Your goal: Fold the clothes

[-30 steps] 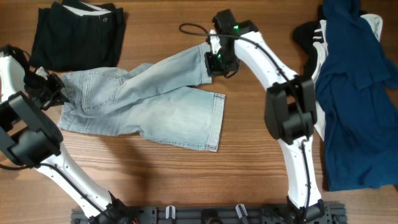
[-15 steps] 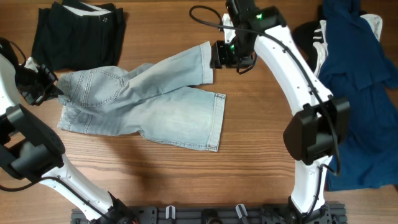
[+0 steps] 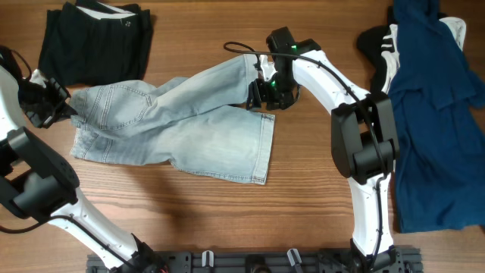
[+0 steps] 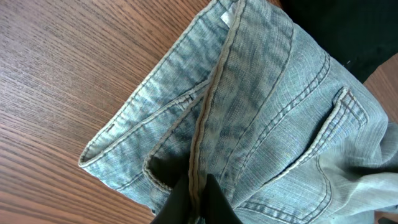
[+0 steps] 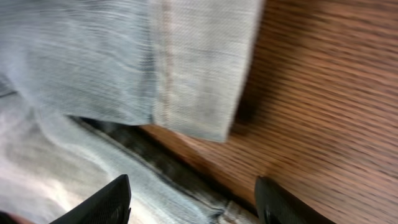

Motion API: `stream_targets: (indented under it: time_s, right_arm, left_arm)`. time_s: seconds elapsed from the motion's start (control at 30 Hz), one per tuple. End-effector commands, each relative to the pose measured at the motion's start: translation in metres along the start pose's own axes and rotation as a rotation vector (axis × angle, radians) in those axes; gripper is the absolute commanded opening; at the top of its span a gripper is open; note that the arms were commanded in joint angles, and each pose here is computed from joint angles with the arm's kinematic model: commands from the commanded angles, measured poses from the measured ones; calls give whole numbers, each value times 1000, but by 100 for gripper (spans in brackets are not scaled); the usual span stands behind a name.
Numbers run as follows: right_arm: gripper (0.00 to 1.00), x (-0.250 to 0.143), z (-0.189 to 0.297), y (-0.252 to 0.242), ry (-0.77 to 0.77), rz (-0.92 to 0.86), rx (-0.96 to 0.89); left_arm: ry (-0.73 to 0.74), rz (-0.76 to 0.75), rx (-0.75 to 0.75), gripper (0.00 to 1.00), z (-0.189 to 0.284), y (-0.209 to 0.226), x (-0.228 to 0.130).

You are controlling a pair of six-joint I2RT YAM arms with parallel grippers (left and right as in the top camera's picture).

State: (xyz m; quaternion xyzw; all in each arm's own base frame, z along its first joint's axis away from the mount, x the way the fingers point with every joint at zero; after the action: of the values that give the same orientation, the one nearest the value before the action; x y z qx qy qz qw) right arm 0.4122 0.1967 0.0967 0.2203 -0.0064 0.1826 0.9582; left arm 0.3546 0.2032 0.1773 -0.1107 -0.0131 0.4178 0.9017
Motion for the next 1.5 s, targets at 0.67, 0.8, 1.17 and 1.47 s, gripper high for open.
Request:
stream_targets:
  time_s: [0.67, 0.8, 1.17, 1.47]
  right_arm:
    - [4, 22, -17, -10, -101, 35, -4]
    - [4, 30, 25, -3, -200, 7, -81]
    - [4, -27, 115, 38, -99, -45, -92]
    - [4, -72, 138, 69, 55, -101, -100]
  left_arm:
    - [-11, 13, -25, 4, 2, -2, -1]
    - [-25, 9, -33, 4, 5, -4, 0]
    - [-17, -16, -66, 4, 39, -7, -24]
    - [9, 60, 143, 4, 40, 13, -33]
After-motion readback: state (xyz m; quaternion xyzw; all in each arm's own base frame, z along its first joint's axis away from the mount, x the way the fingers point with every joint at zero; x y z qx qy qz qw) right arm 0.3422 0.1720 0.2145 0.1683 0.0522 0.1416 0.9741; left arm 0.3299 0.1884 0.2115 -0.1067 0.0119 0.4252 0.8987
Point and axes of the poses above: each gripper's point midway between its finger pads, its own z axis back along the fingers, its own y axis along the line the jaws close on, x = y × z, the point moved 9 cm from there along z, back along the fingers, and after that the axes turned 8 degrees about z, right-handed, at the moved point
